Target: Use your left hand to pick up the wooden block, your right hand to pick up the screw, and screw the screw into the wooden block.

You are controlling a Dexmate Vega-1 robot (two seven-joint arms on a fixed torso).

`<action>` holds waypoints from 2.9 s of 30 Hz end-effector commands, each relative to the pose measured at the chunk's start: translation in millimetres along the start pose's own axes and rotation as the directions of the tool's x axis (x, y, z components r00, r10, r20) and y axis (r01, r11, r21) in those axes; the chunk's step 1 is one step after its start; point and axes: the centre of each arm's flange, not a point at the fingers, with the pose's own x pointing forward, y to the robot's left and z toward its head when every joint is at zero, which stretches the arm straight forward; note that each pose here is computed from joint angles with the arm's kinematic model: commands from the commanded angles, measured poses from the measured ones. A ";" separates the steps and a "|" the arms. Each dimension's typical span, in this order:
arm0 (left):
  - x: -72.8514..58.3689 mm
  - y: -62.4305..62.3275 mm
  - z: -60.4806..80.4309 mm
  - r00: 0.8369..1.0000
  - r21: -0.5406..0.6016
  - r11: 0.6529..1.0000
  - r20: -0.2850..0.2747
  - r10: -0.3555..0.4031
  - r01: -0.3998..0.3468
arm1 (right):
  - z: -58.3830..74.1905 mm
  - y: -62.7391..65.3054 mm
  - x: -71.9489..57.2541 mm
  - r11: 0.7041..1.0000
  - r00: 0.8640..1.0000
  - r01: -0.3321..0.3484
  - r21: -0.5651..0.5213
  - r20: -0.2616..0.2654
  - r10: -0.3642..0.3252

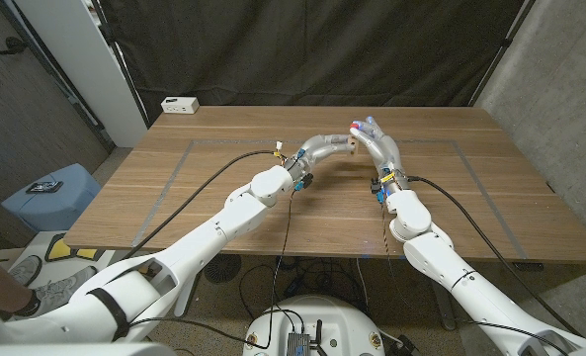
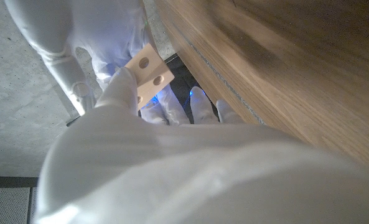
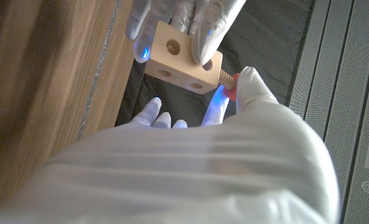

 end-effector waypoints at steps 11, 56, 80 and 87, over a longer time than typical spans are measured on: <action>0.4 2.2 -1.0 1.000 -0.002 1.000 -0.001 -0.002 0.002 | -1.6 0.8 1.2 1.000 1.000 -0.005 -0.001 0.001 0.005; -4.5 -4.7 2.0 1.000 0.002 1.000 0.007 -0.016 0.016 | -0.3 -5.5 -6.2 1.000 1.000 -0.001 -0.001 0.014 0.001; -4.9 -6.6 2.7 1.000 0.002 1.000 0.009 -0.023 0.023 | -2.5 -8.4 -10.7 1.000 1.000 -0.005 0.005 0.011 0.005; -5.5 -6.6 3.0 1.000 0.002 1.000 0.010 -0.024 0.023 | -3.5 -8.6 -10.8 1.000 1.000 -0.008 0.008 0.011 0.008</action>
